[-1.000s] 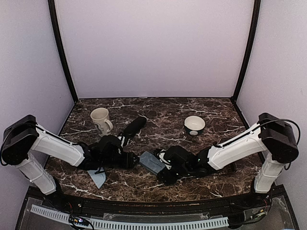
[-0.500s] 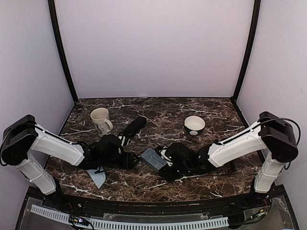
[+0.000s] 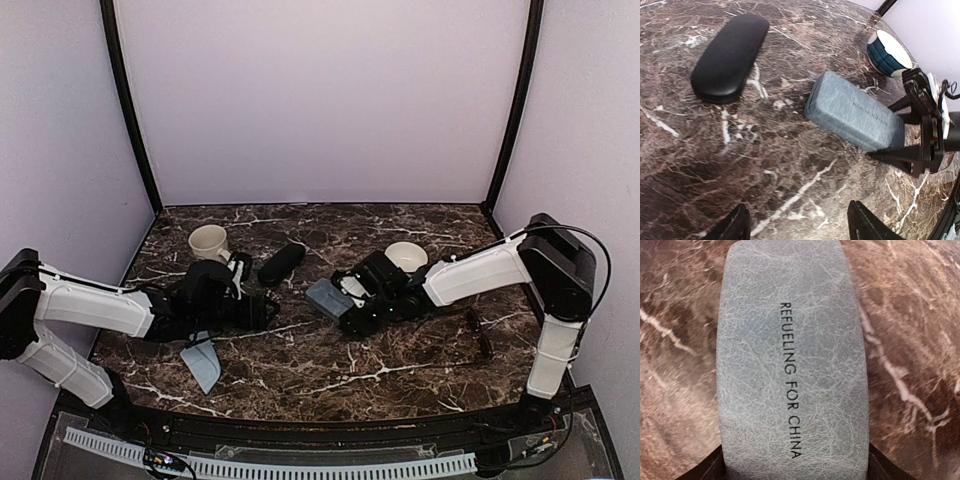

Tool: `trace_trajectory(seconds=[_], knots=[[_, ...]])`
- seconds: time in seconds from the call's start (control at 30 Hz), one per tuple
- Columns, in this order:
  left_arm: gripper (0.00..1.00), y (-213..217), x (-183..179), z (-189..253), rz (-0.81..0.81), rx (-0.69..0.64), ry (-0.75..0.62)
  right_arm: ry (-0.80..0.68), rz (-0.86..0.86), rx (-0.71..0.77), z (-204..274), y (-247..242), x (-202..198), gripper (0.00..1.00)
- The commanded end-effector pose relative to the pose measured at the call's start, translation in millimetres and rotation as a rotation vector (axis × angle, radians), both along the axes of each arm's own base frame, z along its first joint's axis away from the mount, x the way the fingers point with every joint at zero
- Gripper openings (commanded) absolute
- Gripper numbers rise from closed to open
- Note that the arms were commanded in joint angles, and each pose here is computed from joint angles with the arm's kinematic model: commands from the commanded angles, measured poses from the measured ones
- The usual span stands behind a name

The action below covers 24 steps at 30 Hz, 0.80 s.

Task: Organize the sunglasses
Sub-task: Move the case with the sunglasses to the center of the board.

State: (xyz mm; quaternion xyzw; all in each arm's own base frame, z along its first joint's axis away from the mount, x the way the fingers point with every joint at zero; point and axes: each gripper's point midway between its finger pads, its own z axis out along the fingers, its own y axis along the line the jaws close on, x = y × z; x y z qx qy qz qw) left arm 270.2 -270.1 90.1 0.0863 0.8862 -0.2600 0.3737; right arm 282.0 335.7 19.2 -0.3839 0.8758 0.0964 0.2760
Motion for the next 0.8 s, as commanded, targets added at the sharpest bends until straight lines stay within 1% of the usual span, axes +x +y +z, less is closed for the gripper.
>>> trace_trajectory(seconds=[0.0, 0.13, 0.23, 0.37, 0.47, 0.6, 0.67, 0.77], knots=[[0.69, 14.6, 19.1, 15.1, 0.009, 0.051, -0.055, 0.020, -0.027, -0.236, -31.1, -56.9, 24.9, 0.78], [0.74, 22.8, 48.9, 27.3, 0.010, 0.104, -0.094, -0.014, -0.033, -0.215, -13.5, -59.1, 43.5, 0.83], [0.75, 17.8, 68.9, 35.7, -0.029, 0.144, -0.125, -0.008, 0.008, -0.142, 2.5, -45.7, 40.7, 0.87], [0.75, 1.2, 91.5, 42.8, -0.091, 0.209, -0.169, -0.006, 0.036, -0.033, 23.3, -30.6, 34.8, 0.99], [0.76, -8.2, 110.8, 38.3, -0.123, 0.254, -0.150, -0.018, 0.040, 0.031, 38.3, -23.6, 30.3, 1.00], [0.76, -22.0, 133.2, 16.5, -0.191, 0.318, -0.092, -0.038, 0.035, 0.092, 57.0, -18.6, 25.3, 1.00], [0.76, -13.9, 150.6, 4.4, -0.175, 0.348, -0.047, -0.042, 0.041, 0.113, 63.9, -16.0, 21.1, 1.00], [0.76, -11.7, 165.3, -12.6, -0.177, 0.367, 0.001, -0.045, 0.055, 0.137, 70.5, -12.7, 14.2, 1.00]])
